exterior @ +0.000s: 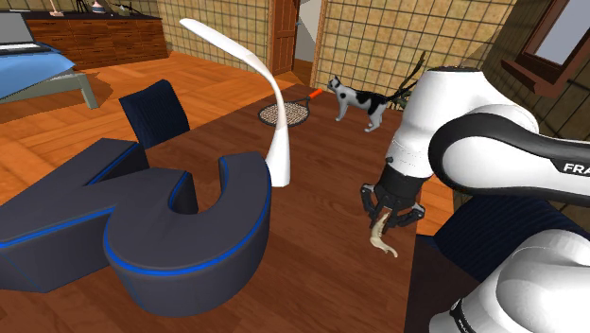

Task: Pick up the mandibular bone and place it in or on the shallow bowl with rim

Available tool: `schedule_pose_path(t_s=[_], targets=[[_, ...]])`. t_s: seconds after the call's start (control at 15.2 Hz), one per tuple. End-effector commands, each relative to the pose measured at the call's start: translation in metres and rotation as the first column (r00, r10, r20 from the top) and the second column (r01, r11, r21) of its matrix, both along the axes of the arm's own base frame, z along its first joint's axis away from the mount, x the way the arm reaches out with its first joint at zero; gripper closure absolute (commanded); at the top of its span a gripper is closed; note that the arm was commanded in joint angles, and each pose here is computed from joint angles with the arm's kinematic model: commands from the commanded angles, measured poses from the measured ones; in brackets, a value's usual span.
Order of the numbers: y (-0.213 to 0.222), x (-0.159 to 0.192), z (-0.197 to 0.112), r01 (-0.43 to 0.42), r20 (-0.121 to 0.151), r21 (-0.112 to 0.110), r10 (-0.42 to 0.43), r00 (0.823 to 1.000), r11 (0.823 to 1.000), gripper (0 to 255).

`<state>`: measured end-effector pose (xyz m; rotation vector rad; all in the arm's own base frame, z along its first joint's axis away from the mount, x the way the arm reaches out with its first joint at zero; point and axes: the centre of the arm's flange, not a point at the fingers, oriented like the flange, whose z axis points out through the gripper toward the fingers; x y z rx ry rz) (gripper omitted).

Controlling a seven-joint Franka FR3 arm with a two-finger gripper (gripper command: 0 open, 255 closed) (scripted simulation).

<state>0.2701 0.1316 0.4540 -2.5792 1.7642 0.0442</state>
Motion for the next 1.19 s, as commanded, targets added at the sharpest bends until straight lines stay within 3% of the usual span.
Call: schedule_pose_path(t_s=[0.0, 0.4, 1.12], targets=[[-0.001, 0.0, 0.011, 0.0, 0.0, 0.0, 0.0, 1.0, 1.0, 255], [-0.001, 0.0, 0.042, 0.0, 0.0, 0.0, 0.0, 1.0, 1.0, 255], [-0.138, 0.048, 0.044, 0.0, 0.0, 0.0, 0.0, 1.0, 1.0, 255]])
